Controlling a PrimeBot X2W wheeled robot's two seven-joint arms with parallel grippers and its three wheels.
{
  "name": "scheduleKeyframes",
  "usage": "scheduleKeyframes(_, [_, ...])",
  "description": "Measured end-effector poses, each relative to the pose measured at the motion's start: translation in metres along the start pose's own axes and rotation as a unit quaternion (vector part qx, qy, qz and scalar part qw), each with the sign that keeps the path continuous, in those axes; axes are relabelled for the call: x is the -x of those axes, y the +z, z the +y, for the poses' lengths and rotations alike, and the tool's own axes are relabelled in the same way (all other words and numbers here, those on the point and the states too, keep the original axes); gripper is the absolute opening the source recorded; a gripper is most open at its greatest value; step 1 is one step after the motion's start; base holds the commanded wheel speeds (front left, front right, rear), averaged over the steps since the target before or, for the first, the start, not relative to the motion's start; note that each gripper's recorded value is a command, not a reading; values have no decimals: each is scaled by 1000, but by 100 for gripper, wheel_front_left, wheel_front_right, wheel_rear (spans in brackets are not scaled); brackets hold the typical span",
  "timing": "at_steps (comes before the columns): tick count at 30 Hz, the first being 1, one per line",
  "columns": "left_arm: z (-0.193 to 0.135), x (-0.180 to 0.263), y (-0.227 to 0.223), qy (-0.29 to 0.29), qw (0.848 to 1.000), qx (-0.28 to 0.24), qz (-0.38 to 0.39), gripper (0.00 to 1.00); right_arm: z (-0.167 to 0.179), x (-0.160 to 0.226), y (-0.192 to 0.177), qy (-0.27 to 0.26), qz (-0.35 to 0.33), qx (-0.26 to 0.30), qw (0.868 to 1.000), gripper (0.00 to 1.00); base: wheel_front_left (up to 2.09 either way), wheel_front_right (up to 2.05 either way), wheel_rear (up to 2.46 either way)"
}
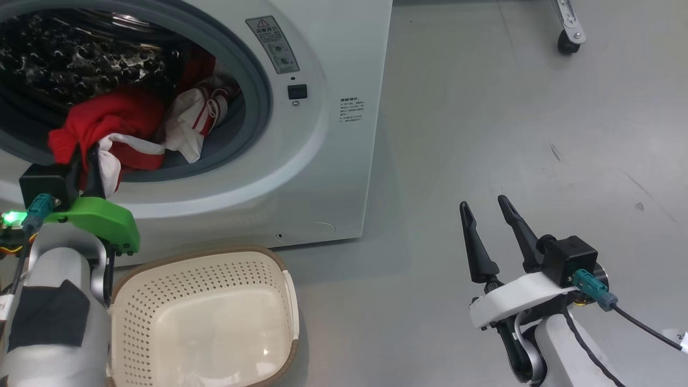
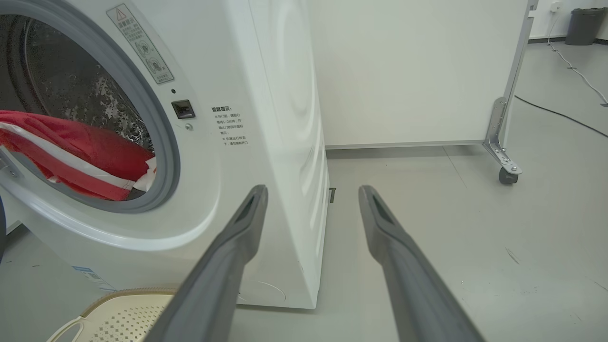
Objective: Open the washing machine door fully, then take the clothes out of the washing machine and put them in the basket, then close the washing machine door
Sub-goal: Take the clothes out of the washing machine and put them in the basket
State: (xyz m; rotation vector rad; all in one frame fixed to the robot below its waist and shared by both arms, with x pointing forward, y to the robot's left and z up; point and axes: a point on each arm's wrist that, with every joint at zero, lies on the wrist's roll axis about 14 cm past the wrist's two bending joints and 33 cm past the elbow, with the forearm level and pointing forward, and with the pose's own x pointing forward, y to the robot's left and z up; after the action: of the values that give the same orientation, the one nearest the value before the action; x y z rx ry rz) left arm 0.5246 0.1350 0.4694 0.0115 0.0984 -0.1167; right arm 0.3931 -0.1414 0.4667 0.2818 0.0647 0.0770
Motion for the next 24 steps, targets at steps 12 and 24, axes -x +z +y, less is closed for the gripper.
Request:
scheduleKeyframes(12, [9,13,56,9,996,0,-89,0,12,4,3,20,-4,-1,1000,100,0,0,0])
scheduleKeyframes(24, [-2,26,115,-3,982,9,-187,0,14,4,4,26,-7,0,1000,100,0,0,0])
